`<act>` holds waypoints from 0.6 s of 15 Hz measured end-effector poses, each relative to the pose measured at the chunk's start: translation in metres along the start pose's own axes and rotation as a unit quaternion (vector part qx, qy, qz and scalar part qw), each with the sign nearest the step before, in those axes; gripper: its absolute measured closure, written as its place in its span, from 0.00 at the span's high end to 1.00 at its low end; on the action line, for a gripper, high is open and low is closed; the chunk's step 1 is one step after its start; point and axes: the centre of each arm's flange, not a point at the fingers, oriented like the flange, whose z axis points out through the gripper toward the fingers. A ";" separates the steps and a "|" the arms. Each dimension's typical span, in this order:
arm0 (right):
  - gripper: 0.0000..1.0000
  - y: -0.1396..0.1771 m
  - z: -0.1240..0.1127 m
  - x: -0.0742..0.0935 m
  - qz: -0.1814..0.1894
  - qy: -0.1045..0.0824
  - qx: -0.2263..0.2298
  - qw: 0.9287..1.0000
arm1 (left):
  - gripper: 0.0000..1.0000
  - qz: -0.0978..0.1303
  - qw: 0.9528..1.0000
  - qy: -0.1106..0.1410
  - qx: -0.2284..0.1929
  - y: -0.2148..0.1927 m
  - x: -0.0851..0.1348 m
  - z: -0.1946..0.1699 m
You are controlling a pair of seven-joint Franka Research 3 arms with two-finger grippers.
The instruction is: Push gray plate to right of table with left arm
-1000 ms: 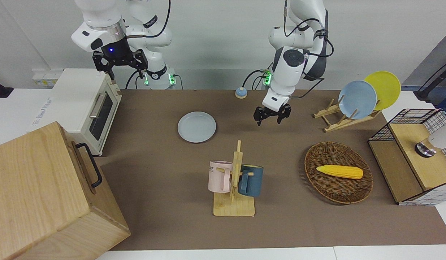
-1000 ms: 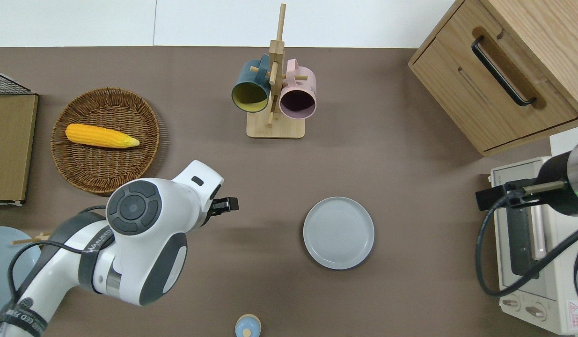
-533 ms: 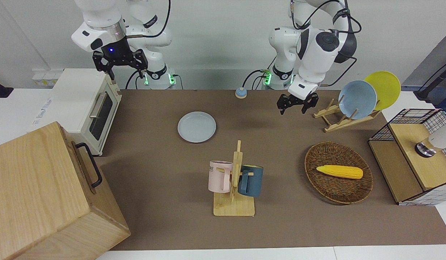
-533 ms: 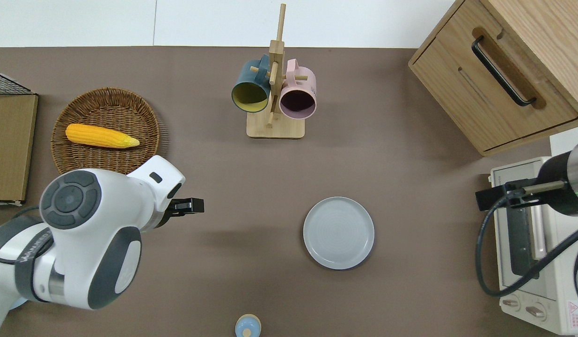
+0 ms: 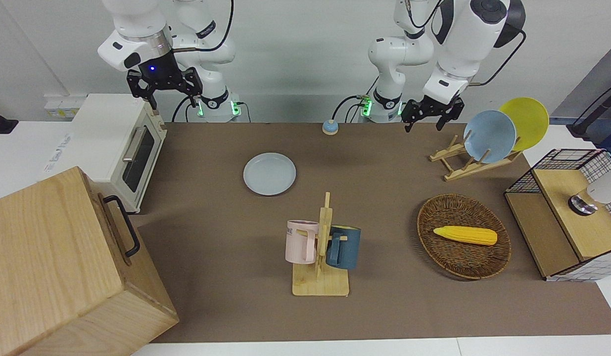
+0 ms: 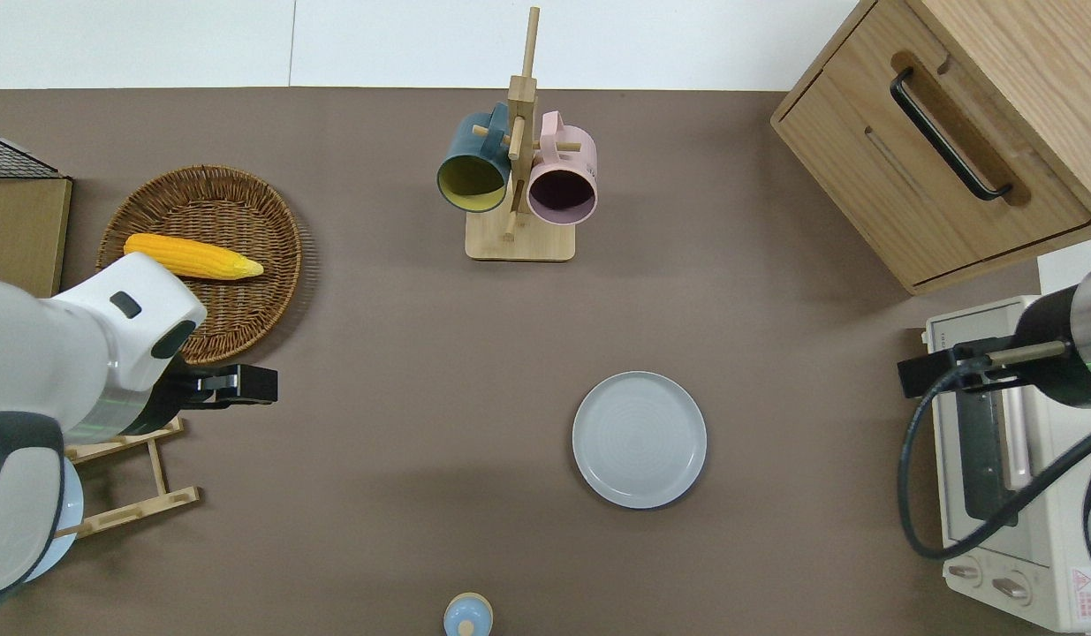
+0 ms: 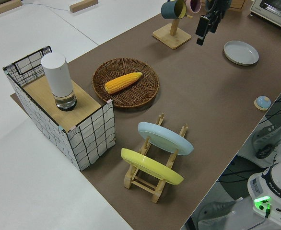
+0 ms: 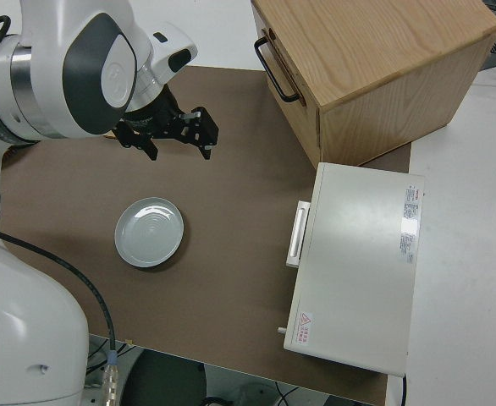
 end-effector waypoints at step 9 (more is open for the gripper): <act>1.00 0.000 0.000 0.000 0.000 0.000 0.000 1.000 | 1.00 -0.009 1.000 0.023 -0.003 -0.013 -0.031 -0.075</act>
